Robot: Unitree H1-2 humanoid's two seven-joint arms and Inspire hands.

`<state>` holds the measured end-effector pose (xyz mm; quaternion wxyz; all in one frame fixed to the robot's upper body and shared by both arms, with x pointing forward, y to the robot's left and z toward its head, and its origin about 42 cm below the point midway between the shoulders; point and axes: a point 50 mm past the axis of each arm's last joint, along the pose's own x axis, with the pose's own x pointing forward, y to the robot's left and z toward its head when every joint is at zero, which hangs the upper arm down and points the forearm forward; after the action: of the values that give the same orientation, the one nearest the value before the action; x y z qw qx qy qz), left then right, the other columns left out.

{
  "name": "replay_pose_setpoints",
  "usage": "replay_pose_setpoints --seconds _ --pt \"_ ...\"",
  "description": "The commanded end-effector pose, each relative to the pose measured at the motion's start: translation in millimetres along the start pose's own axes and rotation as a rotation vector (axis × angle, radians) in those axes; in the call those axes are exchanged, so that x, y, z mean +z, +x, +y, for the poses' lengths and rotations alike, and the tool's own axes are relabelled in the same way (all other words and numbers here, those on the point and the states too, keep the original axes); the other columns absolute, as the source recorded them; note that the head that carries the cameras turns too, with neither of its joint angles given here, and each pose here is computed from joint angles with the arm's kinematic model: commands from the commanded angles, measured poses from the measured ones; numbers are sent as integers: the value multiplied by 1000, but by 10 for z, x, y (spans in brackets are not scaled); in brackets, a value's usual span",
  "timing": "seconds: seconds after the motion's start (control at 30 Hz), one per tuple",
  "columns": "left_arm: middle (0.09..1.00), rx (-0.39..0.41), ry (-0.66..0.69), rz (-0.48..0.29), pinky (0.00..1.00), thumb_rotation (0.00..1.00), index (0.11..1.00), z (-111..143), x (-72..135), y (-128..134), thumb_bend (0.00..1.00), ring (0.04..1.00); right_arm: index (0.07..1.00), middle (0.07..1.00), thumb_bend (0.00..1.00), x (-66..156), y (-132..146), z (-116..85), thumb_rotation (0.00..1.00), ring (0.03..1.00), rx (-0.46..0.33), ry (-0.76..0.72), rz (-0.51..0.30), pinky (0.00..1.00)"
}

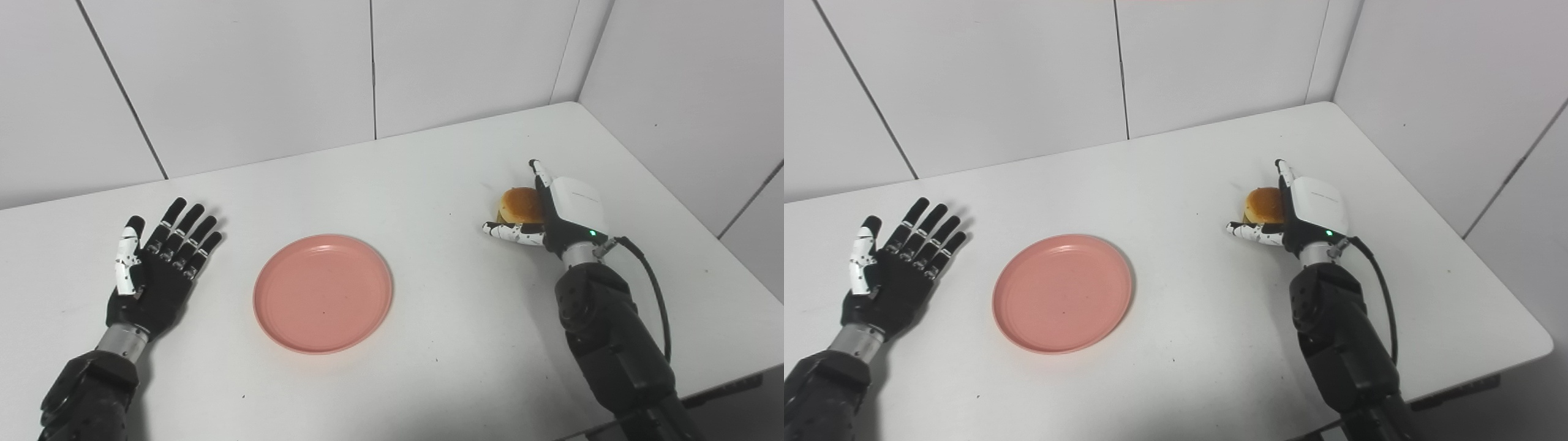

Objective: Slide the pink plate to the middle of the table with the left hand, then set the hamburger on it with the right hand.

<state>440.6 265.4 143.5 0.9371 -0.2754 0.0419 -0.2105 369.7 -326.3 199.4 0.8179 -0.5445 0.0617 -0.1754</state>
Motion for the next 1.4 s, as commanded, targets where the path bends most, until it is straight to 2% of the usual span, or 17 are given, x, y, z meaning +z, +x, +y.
replay_pose_setpoints --seconds 0.0,0.13,0.17,0.23,0.27,0.3,0.33,0.37,0.4,0.43,0.53,0.73,0.93,1.17,1.37 --pt "944 125 -40 161 958 1000 945 227 -393 -289 392 929 905 870 1000 79 113 -193 580 818 -85 -15 -25 674" --pt "946 120 -31 160 958 1000 945 217 -393 -295 393 930 831 814 970 117 163 -191 515 750 -75 1 -9 576" --pt "946 119 -30 161 955 1000 948 216 -393 -296 394 928 747 656 915 116 186 -177 431 567 -82 22 -7 435" --pt "946 121 -31 162 954 1000 948 216 -394 -297 394 928 714 591 894 111 224 -155 398 492 -93 56 -5 378" --pt "947 119 -34 162 956 1000 948 216 -395 -297 394 927 670 512 852 100 248 -145 318 410 -96 69 -2 311" --pt "949 121 -35 162 957 1000 950 213 -395 -296 393 927 584 487 786 90 267 -139 187 392 -96 79 2 296" --pt "949 122 -36 162 957 1000 950 210 -394 -296 393 927 578 486 781 82 282 -134 178 391 -97 86 6 296" --pt "949 121 -35 161 957 1000 951 208 -394 -296 392 927 534 480 654 75 294 -130 160 383 -98 91 8 290" --pt "952 119 -35 161 961 1000 954 204 -395 -294 390 931 507 459 575 67 303 -129 145 356 -98 95 10 269" --pt "955 118 -35 160 964 1000 957 201 -396 -292 389 933 498 448 548 56 311 -124 139 343 -97 97 13 259" --pt "955 114 -32 158 967 1000 956 199 -399 -289 390 937 527 414 521 35 320 -118 18 325 -96 99 20 237" --pt "968 107 -35 158 981 1000 970 191 -400 -283 392 947 530 411 519 12 284 -167 0 316 -106 97 16 227" --pt "962 105 -14 154 976 1000 963 163 -422 -268 391 945 532 414 520 12 227 -314 0 326 -156 115 -13 239" --pt "963 113 -18 152 974 1000 966 107 -464 -251 391 942 531 439 522 157 108 -515 0 369 -194 132 -83 271" --pt "954 116 19 151 958 1000 960 14 -496 -241 396 935 534 427 520 538 -59 -725 0 352 -239 157 -206 263"
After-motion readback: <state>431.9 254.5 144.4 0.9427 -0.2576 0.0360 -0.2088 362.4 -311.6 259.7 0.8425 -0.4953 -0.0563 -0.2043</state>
